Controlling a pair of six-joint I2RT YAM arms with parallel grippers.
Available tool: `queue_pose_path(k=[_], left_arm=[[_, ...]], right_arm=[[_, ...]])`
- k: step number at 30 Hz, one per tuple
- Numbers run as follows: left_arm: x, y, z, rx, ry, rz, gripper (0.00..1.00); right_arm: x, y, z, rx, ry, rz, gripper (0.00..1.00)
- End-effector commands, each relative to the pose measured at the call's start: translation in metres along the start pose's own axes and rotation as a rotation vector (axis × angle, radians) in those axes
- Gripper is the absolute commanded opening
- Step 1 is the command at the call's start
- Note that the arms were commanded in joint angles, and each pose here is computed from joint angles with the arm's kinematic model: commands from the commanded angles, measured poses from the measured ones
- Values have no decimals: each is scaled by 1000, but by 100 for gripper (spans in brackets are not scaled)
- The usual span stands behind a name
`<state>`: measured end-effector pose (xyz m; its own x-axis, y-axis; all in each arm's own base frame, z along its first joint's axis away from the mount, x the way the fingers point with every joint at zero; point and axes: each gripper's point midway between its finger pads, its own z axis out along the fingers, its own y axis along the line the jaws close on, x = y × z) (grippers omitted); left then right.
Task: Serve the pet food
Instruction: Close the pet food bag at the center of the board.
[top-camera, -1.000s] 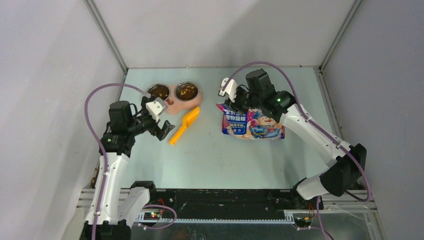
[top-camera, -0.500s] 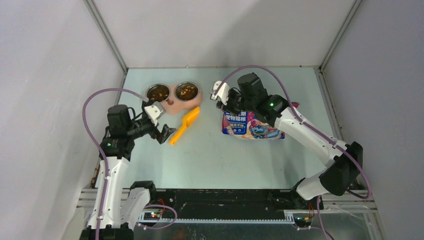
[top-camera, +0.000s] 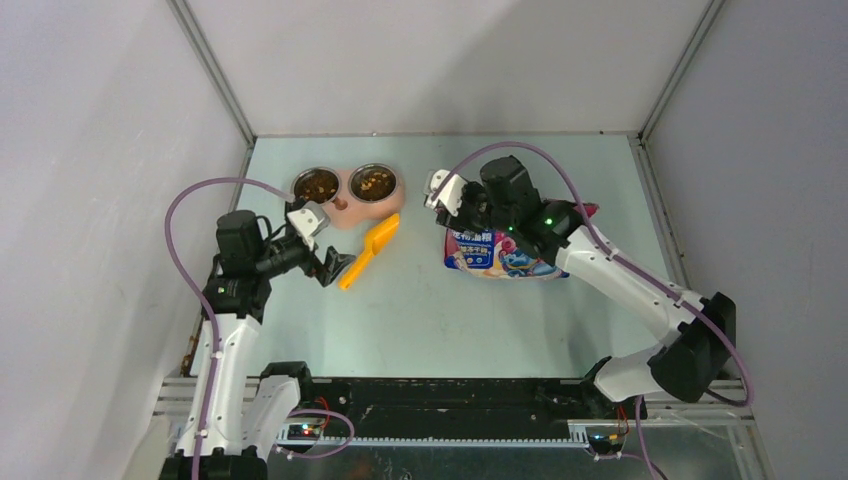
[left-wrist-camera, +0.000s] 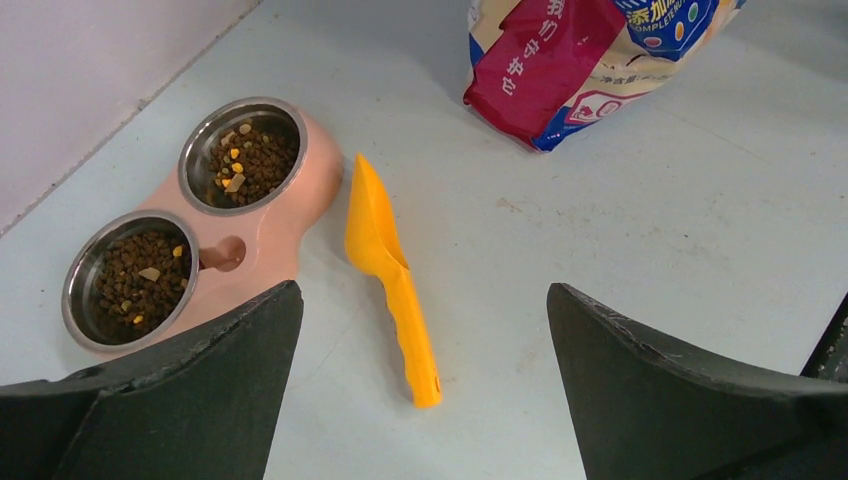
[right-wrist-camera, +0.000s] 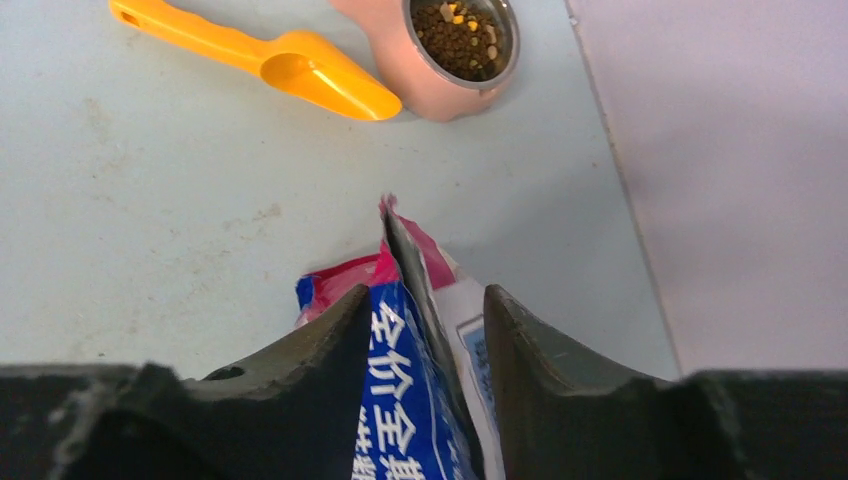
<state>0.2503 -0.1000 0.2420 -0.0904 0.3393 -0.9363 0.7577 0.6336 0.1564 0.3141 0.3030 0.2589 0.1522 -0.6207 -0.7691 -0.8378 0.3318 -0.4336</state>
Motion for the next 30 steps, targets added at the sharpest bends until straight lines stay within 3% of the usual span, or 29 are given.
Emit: queue_pose_path(k=[1,6,8,9,10,13,18,19,20,22,23,27,29,30], left_arm=[[-25,2,-4,-3,-80,33,100],[-63,7,-1,20,-148,83,100],[-84,1,9,65,-181,123,100],[-90,0,13,74,-191,136,100],[-103,-2,23,95,-204,162,100],[-122,-12,48,157,-206,202,100],[-148,-35,104,352,-205,106,100],[-149,-41,109,390,-202,94,100],[-153,-48,120,432,-196,96,100],[-151,-65,133,512,-165,98,100],[-149,-71,141,548,-140,89,100],[-148,-99,160,645,-83,103,100],[-147,-106,165,675,-67,100,100],[-145,-108,167,680,-55,93,100]], right_arm=[[-2,-11,-26,29,-6,-28,53],[15,-17,-29,28,40,-27,49],[18,-23,-31,45,45,-12,28],[20,-26,-31,55,50,-6,10],[21,-29,-33,65,52,-1,1],[19,-36,-38,84,34,24,0],[20,-36,-47,46,1,67,0],[18,-35,-48,37,-12,78,5],[19,-36,-50,34,-18,90,25],[21,-37,-54,18,-28,111,40],[23,-34,-56,5,-24,121,41],[28,-36,-68,-34,-53,183,35],[29,-37,-69,-44,-61,201,26],[31,-35,-68,-49,-53,202,16]])
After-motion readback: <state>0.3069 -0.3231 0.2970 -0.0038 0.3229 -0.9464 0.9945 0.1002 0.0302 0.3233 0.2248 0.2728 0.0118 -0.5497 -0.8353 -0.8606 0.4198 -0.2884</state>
